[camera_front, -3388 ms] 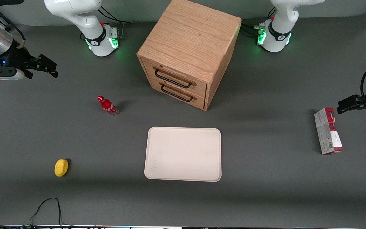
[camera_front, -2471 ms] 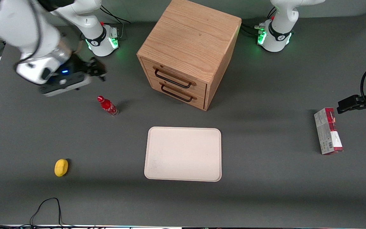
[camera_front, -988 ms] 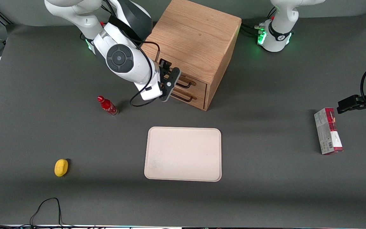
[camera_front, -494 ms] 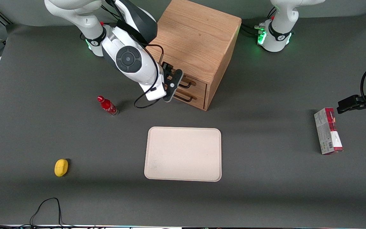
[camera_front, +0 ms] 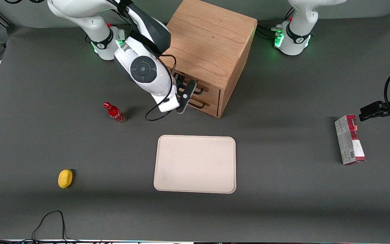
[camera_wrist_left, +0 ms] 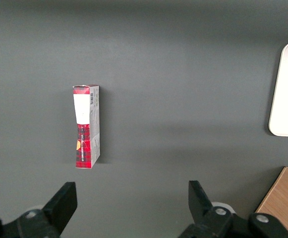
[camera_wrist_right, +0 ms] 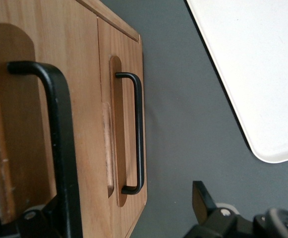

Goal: Open upper drawer
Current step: 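Pull the handle outward with the right gripper, sliding the drawer open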

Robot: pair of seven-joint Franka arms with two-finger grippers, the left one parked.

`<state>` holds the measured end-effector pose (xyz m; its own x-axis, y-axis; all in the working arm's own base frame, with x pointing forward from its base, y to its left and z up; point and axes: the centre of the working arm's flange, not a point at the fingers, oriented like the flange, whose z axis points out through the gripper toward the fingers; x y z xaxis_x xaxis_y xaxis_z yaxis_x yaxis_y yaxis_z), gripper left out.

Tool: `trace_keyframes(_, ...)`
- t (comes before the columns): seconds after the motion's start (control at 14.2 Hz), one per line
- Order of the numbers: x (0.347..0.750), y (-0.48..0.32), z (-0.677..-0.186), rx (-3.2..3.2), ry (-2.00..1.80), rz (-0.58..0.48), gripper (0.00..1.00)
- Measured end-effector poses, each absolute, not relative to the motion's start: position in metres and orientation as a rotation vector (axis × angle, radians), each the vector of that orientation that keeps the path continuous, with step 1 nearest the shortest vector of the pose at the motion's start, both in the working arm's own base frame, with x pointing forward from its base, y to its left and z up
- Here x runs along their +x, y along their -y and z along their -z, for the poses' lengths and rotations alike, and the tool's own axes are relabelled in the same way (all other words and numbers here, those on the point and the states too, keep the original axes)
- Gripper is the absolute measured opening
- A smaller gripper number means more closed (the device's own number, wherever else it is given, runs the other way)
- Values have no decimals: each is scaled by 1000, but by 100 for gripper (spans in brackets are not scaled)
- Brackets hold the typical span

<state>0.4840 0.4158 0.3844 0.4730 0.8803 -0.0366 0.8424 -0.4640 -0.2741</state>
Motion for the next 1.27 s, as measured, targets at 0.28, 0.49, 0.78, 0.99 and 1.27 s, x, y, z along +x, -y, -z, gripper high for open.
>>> trace_keyframes(0.28,503,-410,-394,-2526,1543,-179,100)
trace_keyframes(0.49,538,-396,-392,-2545,1554,-134,100)
trace_keyframes(0.78,599,-356,-385,-2540,1580,-132,100)
trace_keyframes(0.99,640,-320,-382,-2538,1597,-112,100)
trace_keyframes(1.27,663,-297,-390,-2561,1591,-71,100)
